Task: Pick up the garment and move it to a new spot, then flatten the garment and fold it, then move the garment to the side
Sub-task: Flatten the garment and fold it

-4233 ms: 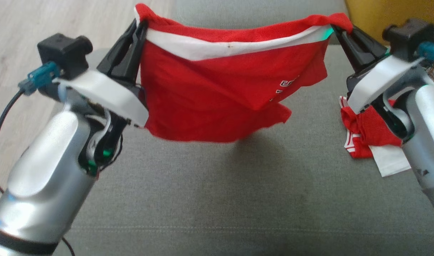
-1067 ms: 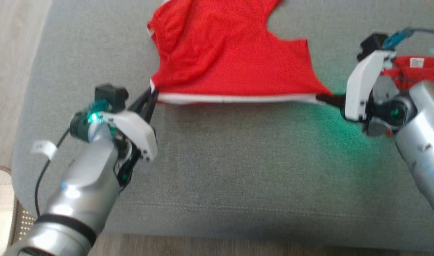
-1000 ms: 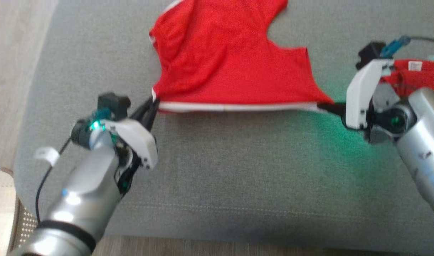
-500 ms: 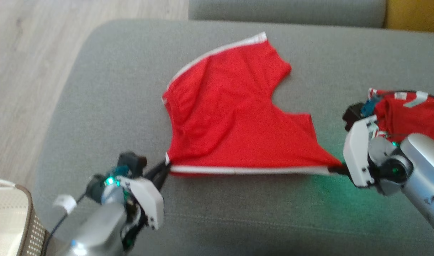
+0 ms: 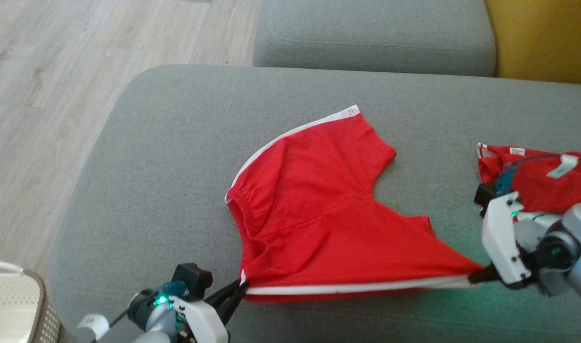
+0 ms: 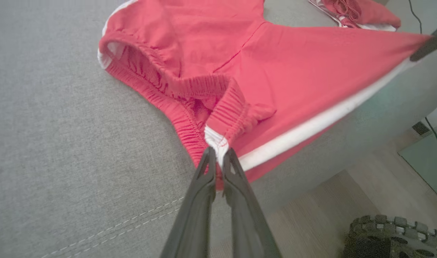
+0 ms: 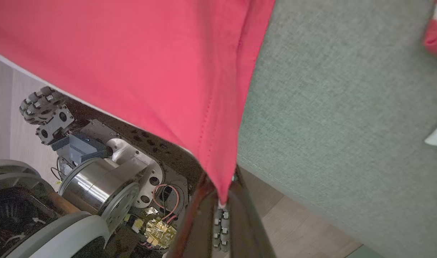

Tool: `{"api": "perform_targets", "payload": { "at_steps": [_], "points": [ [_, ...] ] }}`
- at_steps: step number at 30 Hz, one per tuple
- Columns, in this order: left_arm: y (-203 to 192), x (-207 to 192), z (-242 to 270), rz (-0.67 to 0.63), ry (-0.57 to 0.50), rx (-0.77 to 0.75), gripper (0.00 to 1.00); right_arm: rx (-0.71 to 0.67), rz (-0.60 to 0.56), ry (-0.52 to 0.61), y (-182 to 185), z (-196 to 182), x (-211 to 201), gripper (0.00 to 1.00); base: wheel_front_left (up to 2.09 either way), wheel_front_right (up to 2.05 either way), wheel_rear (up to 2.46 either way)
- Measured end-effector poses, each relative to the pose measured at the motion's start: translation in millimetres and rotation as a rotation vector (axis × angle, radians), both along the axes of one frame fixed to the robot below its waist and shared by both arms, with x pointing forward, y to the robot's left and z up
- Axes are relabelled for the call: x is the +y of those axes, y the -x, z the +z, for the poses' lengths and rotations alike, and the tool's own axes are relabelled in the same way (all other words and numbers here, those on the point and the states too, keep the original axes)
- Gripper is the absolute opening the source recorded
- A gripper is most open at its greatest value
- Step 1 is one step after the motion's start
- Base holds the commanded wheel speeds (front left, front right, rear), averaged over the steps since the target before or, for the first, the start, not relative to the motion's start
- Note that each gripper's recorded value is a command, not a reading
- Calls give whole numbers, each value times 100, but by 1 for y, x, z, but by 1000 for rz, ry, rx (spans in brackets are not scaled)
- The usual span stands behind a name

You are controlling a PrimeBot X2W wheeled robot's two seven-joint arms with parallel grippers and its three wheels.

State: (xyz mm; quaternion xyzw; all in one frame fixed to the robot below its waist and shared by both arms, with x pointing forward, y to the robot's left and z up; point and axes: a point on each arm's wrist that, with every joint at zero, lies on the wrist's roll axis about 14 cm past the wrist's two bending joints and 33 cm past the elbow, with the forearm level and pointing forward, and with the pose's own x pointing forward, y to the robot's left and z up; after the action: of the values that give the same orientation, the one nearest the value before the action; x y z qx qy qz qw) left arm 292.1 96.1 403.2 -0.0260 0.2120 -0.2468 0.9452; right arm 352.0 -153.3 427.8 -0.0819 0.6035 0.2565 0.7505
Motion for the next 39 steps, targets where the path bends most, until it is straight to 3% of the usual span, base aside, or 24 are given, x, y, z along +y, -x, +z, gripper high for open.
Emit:
{"api": "perform_targets", "payload": {
  "at_steps": [7,18,32,39],
  "points": [
    [-11,4,24,40,28,-45,0,-52,-15,-68,-27,14,11,0,0,0,0],
    [-64,29,67,129,33,-158,0,-228,-20,-188,-131,72,62,0,0,0,0],
    [-122,42,50,212,42,-128,0,-288,4,-164,-222,57,108,0,0,0,0],
    [-143,48,34,244,42,-105,0,-295,15,-146,-247,29,125,0,0,0,0]
  ]
}}
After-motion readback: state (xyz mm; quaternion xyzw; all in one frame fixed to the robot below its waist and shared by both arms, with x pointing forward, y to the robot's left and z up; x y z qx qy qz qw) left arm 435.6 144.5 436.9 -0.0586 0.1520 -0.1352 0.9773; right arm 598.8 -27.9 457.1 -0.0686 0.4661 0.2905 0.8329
